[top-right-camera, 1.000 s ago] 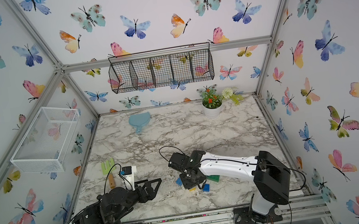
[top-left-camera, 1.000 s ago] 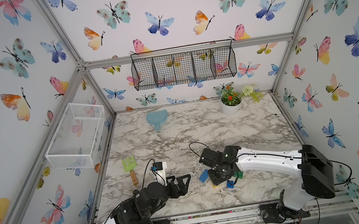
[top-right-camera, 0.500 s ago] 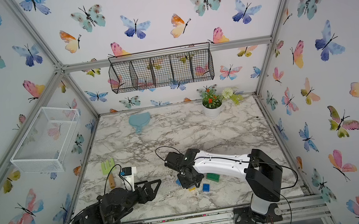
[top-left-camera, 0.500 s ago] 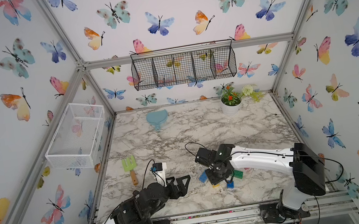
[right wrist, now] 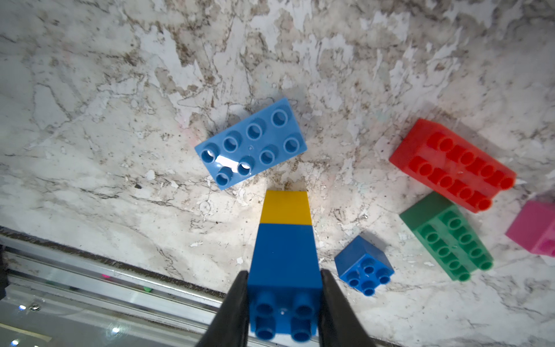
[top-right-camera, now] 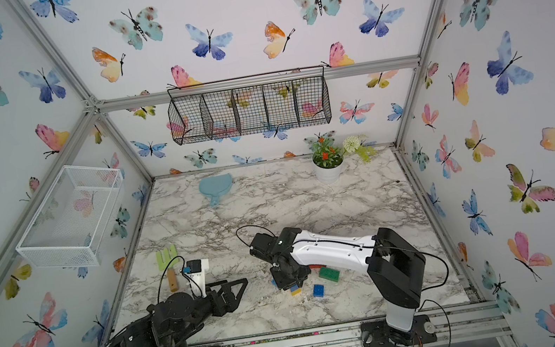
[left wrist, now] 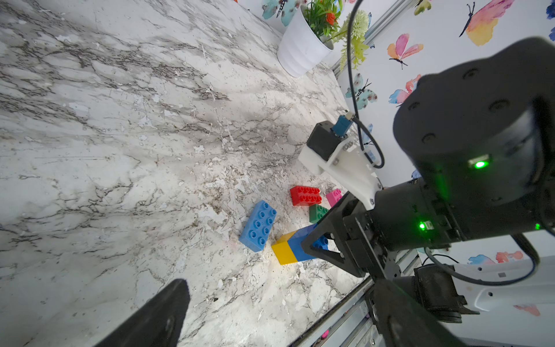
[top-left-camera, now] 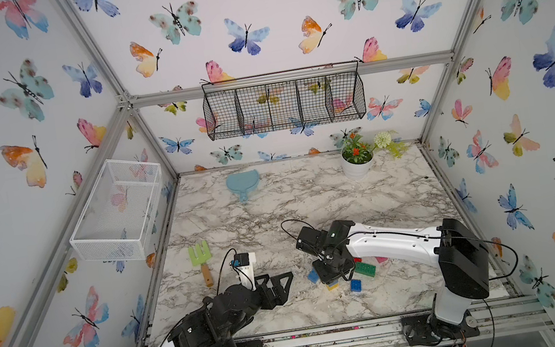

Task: Assemble a spoon with lego
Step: Assemble the lego brick with the lego brick.

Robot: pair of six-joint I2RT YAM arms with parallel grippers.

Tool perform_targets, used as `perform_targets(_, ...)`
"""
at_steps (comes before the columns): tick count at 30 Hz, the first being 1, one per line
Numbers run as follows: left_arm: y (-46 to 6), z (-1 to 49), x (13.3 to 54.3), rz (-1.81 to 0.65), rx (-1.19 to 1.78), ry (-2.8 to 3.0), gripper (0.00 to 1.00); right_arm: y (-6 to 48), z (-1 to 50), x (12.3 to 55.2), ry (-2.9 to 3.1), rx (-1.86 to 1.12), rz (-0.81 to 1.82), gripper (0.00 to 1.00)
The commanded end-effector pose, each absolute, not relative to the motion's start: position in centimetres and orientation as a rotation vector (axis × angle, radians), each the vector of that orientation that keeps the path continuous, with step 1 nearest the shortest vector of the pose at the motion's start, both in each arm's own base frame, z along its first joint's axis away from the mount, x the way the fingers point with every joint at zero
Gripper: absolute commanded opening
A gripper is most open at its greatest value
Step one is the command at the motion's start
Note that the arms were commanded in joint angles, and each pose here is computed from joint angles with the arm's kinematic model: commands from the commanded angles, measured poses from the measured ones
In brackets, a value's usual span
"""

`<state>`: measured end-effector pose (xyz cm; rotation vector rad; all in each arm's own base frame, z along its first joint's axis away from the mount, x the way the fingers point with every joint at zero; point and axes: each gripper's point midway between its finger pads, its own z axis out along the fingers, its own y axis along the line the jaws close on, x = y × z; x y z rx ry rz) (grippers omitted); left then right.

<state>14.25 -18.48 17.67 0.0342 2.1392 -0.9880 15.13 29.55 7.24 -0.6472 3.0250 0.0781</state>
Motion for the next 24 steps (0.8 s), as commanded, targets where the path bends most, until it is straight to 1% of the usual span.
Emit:
perform_targets(1, -18.2, 17.1, 14.1, -0.982, 0.039, 2.151, 0.98, 28.7, 2.5, 13.6, 3.13, -0.709, -0.024, 0.06)
perform_targets(6, -18.1, 17.1, 14.0, -0.987, 0.037, 2.147, 0.98, 28.1, 1.0, 12.5, 3.176, -0.734, -0.02, 0.06)
perform_targets(8, -18.1, 17.0, 14.0, -0.99, 0.035, 2.147, 0.98, 27.9, 0.7, 12.4, 3.185, -0.727, -0.029, 0.09)
perform_targets(10, -18.0, 17.0, 14.0, -0.988, 0.03, 2.147, 0.98, 28.2, 0.9, 12.6, 3.174, -0.718, -0.012, 0.14)
perform_targets(13, -18.1, 17.2, 14.1, -0.99, 0.025, 2.144, 0.98, 29.2, 2.4, 13.5, 3.13, -0.701, 0.025, 0.28)
perform_targets(17, -18.3, 17.4, 14.1, -0.993, 0.029, 2.147, 0.98, 30.2, 4.7, 14.6, 3.072, -0.677, 0.063, 0.41)
perform_targets(24, -18.9, 17.6, 14.1, -1.009, 0.04, 2.152, 0.98, 31.7, 8.1, 16.1, 2.974, -0.637, 0.16, 0.54)
